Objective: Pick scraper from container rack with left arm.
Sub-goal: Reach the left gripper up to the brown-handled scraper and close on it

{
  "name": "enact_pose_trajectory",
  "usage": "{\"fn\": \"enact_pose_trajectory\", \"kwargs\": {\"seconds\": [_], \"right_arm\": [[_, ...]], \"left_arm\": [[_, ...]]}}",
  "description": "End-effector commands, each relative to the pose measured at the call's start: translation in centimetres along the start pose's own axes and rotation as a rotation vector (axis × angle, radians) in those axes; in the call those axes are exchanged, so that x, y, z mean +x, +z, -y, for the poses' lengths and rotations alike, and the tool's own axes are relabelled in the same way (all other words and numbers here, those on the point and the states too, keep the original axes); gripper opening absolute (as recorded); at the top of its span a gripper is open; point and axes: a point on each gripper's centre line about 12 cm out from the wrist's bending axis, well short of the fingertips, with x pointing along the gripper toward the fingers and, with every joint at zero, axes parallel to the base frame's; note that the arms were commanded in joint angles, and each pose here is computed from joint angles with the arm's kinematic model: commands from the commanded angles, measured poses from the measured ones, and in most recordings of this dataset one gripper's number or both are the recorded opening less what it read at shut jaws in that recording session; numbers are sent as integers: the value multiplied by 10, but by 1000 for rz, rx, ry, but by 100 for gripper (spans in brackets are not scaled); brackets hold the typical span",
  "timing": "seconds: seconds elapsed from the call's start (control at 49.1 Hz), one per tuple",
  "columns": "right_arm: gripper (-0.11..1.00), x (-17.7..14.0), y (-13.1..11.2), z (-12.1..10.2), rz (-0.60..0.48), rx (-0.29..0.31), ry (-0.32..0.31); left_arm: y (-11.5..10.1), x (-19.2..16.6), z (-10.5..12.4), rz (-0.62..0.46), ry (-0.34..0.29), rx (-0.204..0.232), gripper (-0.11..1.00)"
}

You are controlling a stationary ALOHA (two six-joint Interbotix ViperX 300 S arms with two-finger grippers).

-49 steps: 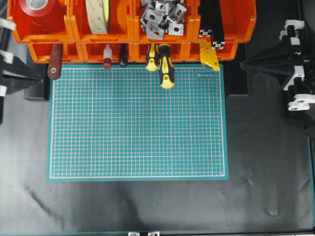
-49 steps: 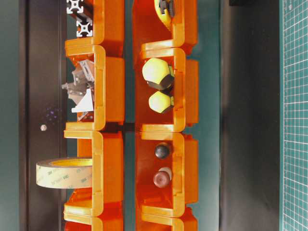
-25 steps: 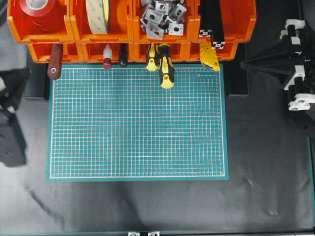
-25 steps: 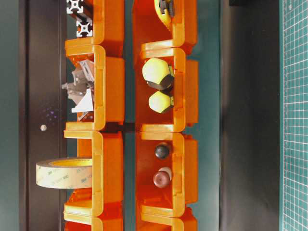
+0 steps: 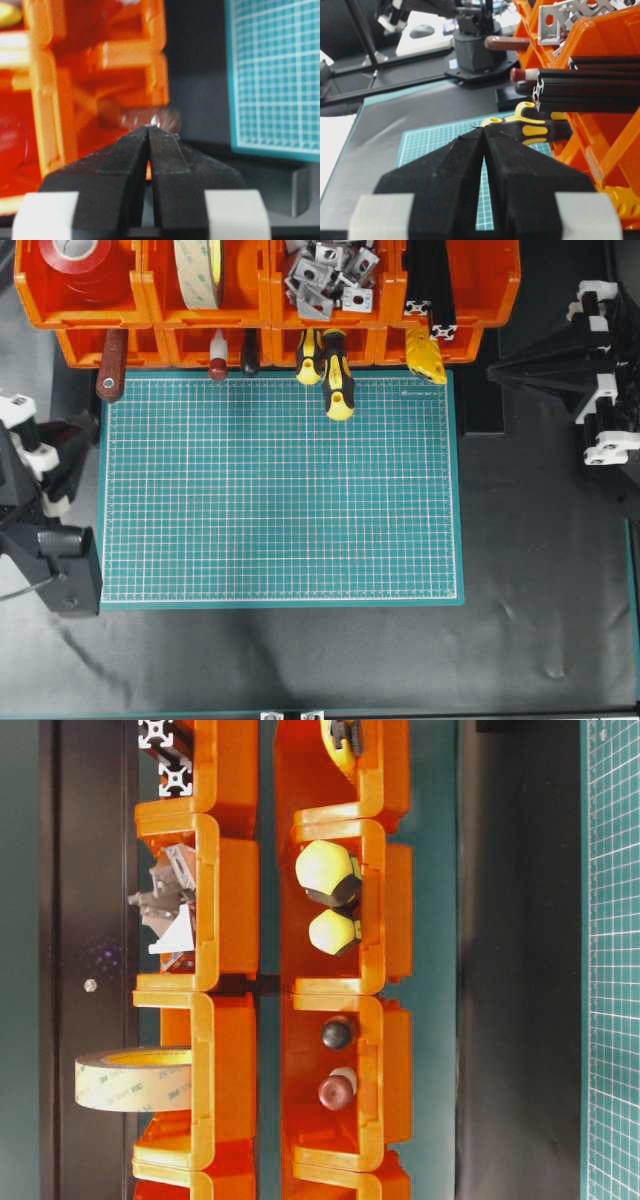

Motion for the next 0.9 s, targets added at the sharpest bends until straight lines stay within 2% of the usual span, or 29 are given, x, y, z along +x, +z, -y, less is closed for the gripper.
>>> {"fn": "enact_pose_trajectory", "kwargs": {"seconds": [0.0,0.244,0.285,0.346,0.55,0.611,0.713,0.876], "right_arm": [[1,2,2,0,2,18,-1],[1,2,-3,1,-11,43,-6],[1,2,-3,1,-12,43,-5],[1,1,-5,1,-14,43,-7],[1,2,-8,3,-25,47,-11],[1,2,-9,3,-29,55,-13],[1,3,-12,4,-38,57,-17],[1,3,-14,4,-44,56,-18]], "left_arm": [[4,-3,-9,38,-13,-31,0],[0,7,-20,10,-5,-78,1],[0,9,-20,12,-8,-79,4],[0,13,-19,26,-22,-74,17],[-1,24,-2,100,-83,-46,76],[-4,32,-1,88,-82,-31,86],[-12,44,-2,59,-76,-24,82],[-28,58,-9,3,-57,-46,89]]}}
